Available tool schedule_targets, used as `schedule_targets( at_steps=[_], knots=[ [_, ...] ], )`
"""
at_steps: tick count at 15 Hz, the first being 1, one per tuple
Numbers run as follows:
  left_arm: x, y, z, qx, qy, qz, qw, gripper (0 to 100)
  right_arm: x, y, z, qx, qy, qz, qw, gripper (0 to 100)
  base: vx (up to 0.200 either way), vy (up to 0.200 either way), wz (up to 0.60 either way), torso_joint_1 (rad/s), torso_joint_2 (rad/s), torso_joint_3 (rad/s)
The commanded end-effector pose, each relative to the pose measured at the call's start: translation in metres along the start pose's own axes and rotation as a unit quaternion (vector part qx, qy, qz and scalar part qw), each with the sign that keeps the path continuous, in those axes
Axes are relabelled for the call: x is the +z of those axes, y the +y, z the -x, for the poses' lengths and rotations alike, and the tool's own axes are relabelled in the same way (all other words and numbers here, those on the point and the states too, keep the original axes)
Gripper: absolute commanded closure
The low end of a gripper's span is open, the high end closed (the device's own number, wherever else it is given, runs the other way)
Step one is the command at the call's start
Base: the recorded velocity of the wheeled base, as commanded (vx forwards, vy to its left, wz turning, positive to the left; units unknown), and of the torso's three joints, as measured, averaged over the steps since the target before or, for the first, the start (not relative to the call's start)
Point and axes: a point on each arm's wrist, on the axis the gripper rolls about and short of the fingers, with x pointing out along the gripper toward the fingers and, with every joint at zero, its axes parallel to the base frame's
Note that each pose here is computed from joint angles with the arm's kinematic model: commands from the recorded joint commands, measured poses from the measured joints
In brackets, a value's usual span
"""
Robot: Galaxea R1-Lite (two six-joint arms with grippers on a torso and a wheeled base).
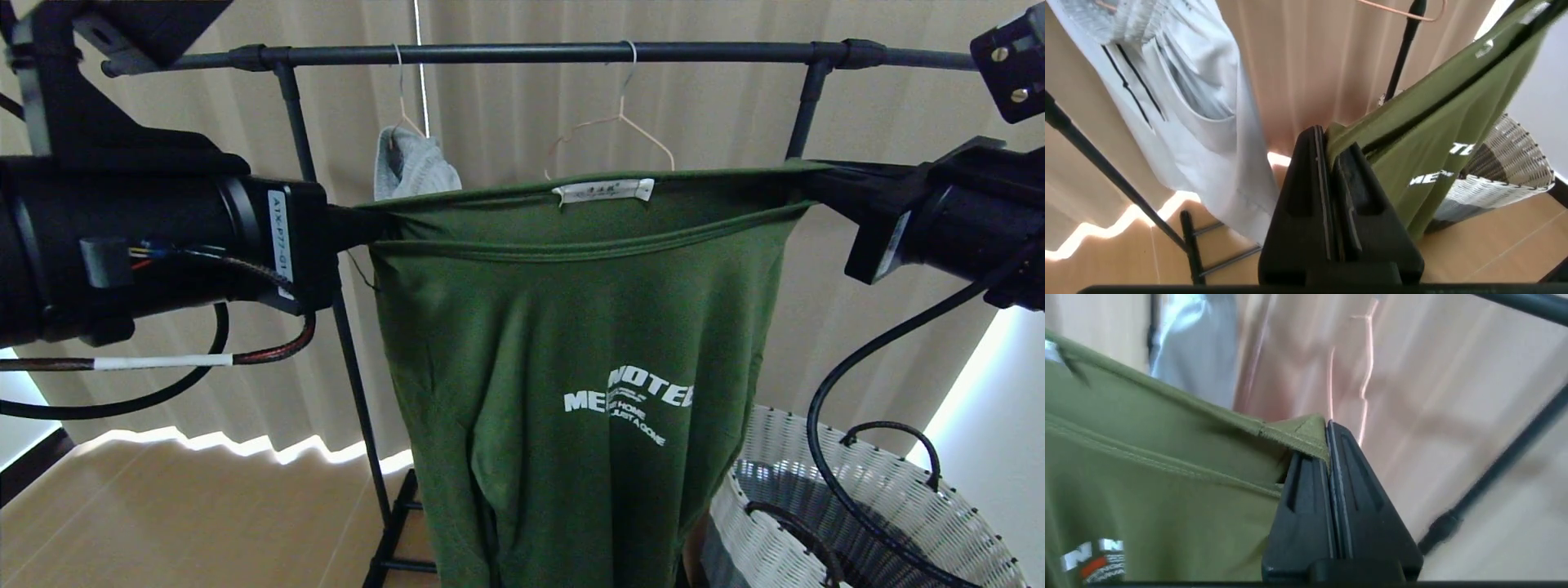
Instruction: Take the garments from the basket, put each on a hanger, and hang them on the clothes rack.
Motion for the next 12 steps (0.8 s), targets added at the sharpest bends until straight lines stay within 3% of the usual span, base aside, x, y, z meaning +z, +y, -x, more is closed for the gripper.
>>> schedule_targets(
  at_steps=[1,3,9,10,12],
  knots=[
    [0.0057,0.0000,0.0014,-0.001,-0.026,0.007,0.9996,100,-0.0012,0.0002,-0.0018,-0.002,0.003,-0.001,1.0000,100,0.000,0.000,0.00,0.000,0.00,0.000],
    [0.0099,-0.0004,0.0009,-0.004,-0.049,0.009,0.9987,100,-0.0004,0.0000,-0.0013,-0.003,0.001,-0.001,1.0000,100,0.000,0.000,0.00,0.000,0.00,0.000],
    [0.0024,0.0000,0.0009,-0.003,-0.039,0.005,0.9992,100,-0.0014,0.0002,-0.0013,-0.004,0.004,0.000,1.0000,100,0.000,0.000,0.00,0.000,0.00,0.000],
    [0.0035,0.0001,0.0017,-0.003,-0.041,0.006,0.9991,100,-0.0019,0.0003,-0.0017,-0.004,0.006,0.000,1.0000,0,0.000,0.000,0.00,0.000,0.00,0.000],
    [0.0037,0.0004,0.0032,-0.003,-0.043,0.005,0.9991,100,-0.0035,0.0006,-0.0017,-0.003,0.008,0.000,1.0000,0,0.000,0.000,0.00,0.000,0.00,0.000]
  ],
)
